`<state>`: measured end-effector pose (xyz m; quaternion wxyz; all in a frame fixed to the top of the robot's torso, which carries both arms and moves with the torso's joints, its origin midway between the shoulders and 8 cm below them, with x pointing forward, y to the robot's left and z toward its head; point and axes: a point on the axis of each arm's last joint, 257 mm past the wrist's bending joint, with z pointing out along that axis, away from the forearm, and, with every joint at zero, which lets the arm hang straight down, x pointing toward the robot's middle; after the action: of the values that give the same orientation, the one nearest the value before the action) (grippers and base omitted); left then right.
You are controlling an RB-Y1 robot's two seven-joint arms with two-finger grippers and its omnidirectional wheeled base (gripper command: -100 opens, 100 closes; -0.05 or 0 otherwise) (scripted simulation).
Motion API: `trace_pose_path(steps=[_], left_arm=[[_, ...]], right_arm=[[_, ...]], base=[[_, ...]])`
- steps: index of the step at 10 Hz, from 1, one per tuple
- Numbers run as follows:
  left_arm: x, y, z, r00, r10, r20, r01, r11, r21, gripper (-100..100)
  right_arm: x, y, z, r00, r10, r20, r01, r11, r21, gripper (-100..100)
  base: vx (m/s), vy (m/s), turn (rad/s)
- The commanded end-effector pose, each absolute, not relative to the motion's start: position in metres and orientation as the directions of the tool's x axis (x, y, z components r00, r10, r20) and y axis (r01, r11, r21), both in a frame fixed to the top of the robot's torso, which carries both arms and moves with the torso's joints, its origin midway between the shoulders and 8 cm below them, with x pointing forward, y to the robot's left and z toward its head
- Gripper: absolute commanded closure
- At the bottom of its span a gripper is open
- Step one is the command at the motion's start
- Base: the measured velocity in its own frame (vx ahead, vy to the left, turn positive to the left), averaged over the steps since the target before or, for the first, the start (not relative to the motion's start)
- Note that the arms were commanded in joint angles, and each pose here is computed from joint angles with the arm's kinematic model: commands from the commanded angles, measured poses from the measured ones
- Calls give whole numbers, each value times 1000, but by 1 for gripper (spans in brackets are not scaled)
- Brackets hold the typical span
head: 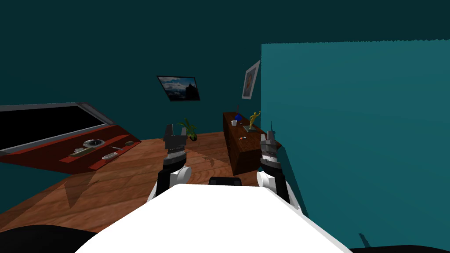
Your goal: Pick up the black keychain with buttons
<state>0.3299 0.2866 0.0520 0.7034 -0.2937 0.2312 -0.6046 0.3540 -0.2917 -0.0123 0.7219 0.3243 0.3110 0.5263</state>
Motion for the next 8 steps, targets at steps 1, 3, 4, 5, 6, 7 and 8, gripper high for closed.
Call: trace_pose_path(steps=[1,3,4,5,6,7,8], left_arm=[[330,287,52,162,-986,30,715,96,-693,0],[330,287,52,162,-986,30,715,96,-693,0],[330,287,52,162,-986,30,715,96,-693,0],[330,287,52,162,-986,30,715,96,-693,0],[330,287,52,162,-986,30,715,96,-693,0],[330,287,52,162,-986,30,715,96,-693,0],[330,287,52,162,-986,30,715,96,-693,0]], right_arm=[[355,-290,-16,238,957,-168,-545,274,792,-100],[355,-290,-19,228,949,-217,-533,308,788,-100],[356,-291,-23,219,937,-272,-519,348,781,-100],[356,-294,-27,218,921,-322,-502,389,773,-100],[356,-293,-27,211,919,-334,-503,394,769,-100],[356,-296,-32,205,896,-394,-484,442,755,-100],[356,-301,-37,203,870,-449,-464,490,738,-100]], base=[[5,16,-29],[9,39,-31],[11,35,-33],[11,55,-67],[10,49,-25],[19,44,-46],[23,70,-81]])
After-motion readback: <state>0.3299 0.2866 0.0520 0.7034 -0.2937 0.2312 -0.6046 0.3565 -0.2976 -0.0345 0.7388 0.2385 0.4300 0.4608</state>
